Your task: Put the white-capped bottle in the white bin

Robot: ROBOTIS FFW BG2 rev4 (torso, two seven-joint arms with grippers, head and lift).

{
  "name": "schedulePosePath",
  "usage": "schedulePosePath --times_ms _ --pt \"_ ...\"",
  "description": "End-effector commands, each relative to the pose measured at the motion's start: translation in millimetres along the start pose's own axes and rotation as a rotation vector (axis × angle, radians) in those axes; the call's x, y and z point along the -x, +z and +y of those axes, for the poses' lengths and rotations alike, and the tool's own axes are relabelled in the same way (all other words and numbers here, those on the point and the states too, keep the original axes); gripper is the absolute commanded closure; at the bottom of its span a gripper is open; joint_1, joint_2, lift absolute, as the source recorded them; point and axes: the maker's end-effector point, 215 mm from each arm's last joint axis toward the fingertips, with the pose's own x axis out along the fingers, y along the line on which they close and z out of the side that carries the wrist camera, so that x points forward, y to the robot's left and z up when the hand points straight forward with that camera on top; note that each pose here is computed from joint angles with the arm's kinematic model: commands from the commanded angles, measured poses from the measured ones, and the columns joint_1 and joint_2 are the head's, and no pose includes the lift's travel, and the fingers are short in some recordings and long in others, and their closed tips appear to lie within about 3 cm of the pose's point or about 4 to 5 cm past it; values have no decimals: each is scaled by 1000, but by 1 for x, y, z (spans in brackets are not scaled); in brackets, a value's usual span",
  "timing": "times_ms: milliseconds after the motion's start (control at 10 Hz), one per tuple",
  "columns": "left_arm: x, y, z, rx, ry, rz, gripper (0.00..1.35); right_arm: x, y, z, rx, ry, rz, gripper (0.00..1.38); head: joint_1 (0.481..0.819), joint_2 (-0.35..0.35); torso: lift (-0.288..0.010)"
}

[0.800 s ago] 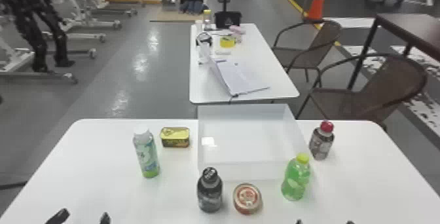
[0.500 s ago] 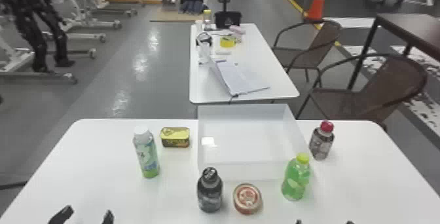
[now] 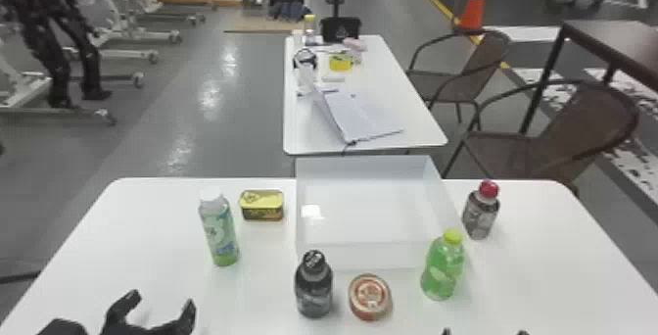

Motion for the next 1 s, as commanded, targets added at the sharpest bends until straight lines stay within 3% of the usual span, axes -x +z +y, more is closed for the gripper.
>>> schedulePosePath --times_ms 0,300,900 --pt "-15 -1 -4 1 -18 4 114 -1 0 2 -3 2 0 104 549 0 -100" --pt "-47 -3 -19 16 -61 8 110 -2 0 2 -5 4 -1 104 549 0 -100" --pt "-105 19 -38 9 -125 -21 91 -6 -1 8 -11 16 -1 104 549 0 -100"
